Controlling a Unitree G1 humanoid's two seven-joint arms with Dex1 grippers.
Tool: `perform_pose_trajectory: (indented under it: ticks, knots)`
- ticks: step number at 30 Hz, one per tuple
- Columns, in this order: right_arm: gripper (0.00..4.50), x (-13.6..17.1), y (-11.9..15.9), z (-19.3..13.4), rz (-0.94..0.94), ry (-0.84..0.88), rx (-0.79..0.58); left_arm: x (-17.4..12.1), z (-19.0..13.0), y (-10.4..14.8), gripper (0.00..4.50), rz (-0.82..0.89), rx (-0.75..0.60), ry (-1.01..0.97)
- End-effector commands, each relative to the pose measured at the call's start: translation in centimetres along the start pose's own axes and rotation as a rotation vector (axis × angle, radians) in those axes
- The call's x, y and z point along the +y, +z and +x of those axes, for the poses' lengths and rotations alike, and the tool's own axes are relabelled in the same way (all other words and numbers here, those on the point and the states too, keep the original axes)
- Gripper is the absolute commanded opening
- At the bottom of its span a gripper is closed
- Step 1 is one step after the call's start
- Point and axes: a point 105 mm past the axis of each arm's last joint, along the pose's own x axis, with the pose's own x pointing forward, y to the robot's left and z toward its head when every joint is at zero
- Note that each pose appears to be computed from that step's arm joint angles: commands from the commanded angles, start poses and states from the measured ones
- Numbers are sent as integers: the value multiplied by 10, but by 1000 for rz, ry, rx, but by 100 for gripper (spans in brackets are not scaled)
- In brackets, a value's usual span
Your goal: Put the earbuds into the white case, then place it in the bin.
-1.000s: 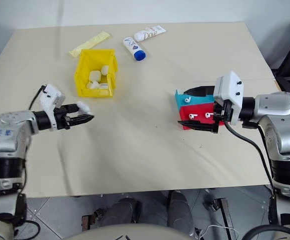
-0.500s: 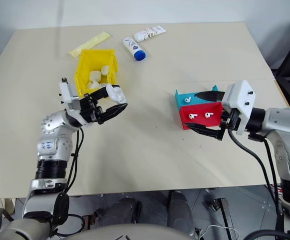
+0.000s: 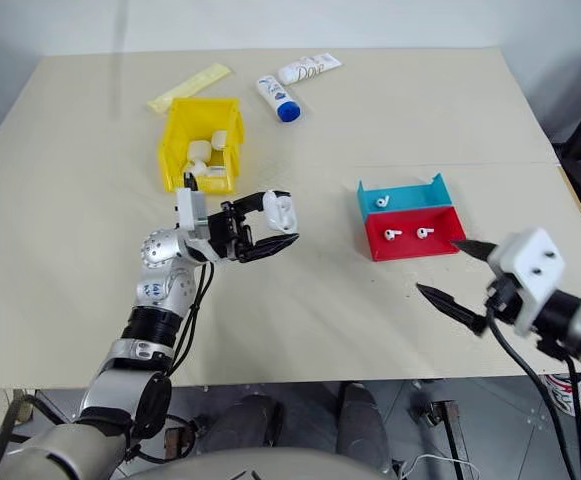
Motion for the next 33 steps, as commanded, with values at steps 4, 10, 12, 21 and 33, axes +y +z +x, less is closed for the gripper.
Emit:
perform_pose_trajectory:
  ticks: [4,10,12,21,33]
  knots:
    - [450,-6,-8,-36,-19,-131,63,-1,3,5,281,3,-30,-53]
    - [450,-13,10,-11,-97,-49,66,-2,6,3,281,1,-33,-58]
    - [450,-16,18,1,-136,12,77,-2,5,2,281,-1,-21,-52]
    - [450,-47,39,47,-330,226,216,-8,-1,3,281,6,-17,-22]
    - [361,-66,42,92,-448,328,287,-18,-2,11,281,0,-68,-18]
